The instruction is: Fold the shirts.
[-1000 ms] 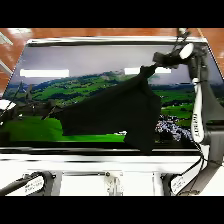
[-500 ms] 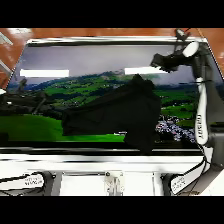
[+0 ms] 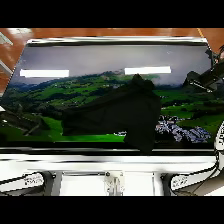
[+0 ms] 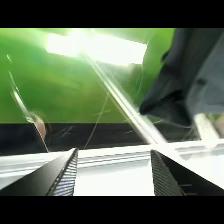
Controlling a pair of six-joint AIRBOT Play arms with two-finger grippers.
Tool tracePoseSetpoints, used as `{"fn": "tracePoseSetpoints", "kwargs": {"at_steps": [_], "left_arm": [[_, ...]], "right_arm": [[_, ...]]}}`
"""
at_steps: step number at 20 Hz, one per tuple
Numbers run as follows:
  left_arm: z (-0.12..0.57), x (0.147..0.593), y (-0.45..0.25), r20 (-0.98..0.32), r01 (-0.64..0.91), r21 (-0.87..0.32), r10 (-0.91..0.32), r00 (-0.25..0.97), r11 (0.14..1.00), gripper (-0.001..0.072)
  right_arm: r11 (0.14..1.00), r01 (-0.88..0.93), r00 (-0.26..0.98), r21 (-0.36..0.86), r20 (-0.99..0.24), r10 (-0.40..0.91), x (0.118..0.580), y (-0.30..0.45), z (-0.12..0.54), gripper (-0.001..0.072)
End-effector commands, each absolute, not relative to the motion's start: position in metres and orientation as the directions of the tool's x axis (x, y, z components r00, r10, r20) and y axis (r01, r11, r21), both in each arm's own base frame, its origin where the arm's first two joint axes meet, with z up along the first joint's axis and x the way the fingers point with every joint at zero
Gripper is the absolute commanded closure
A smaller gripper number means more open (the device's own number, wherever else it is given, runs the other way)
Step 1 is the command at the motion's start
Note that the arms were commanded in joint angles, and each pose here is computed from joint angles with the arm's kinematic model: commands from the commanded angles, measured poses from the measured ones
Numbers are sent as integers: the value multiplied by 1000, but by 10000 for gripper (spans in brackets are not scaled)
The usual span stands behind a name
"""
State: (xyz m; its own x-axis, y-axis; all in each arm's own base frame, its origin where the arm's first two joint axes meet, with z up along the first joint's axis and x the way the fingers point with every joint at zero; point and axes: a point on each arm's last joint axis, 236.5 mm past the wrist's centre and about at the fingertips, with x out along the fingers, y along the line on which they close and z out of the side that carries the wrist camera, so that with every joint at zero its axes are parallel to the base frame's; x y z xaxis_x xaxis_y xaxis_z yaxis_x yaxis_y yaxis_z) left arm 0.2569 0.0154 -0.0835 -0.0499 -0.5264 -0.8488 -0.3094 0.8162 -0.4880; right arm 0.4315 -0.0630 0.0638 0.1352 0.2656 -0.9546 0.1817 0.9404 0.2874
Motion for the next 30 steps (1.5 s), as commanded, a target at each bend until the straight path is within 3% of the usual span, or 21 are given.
{"fn": "tracePoseSetpoints", "kwargs": {"at_steps": [1, 6, 14, 15, 16, 17, 18, 19, 23, 30], "left_arm": [[-118, 242, -12, -847, -257, -502, -529, -48, 826, 161], [-112, 283, -42, -811, -214, -583, -576, 100, 784, 159], [-121, 291, -84, -803, -130, -596, -592, 72, 793, 163], [-126, 287, -87, -802, -139, -596, -596, 51, 790, 191], [-129, 286, -89, -800, -153, -597, -599, 39, 788, 293], [-130, 284, -90, -797, -163, -600, -603, 30, 784, 472], [-129, 282, -91, -794, -164, -603, -608, 24, 781, 597], [-127, 281, -91, -789, -167, -608, -614, 19, 776, 667], [-112, 277, -82, -766, -160, -637, -642, 24, 754, 671], [-77, 278, -76, -755, -102, -656, -651, 82, 748, 671]], "right_arm": [[927, 185, 149, 327, -941, 302, 435, -55, 62, 113], [931, 172, 188, 323, -938, 291, 446, -52, 63, 114], [931, 172, 188, 322, -939, 290, 446, -52, 63, 113], [932, 173, 186, 318, -940, 286, 445, -53, 63, 113], [935, 175, 178, 309, -944, 279, 443, -54, 62, 113], [939, 181, 161, 294, -950, 267, 440, -57, 58, 113], [941, 183, 118, 284, -957, 266, 430, -58, 50, 113], [941, 187, 54, 283, -959, 278, 416, -56, 37, 113], [890, 259, -174, 375, -888, 425, 359, -24, -26, 113], [881, 285, -155, 377, -889, 431, 348, 20, -104, 114]]}}
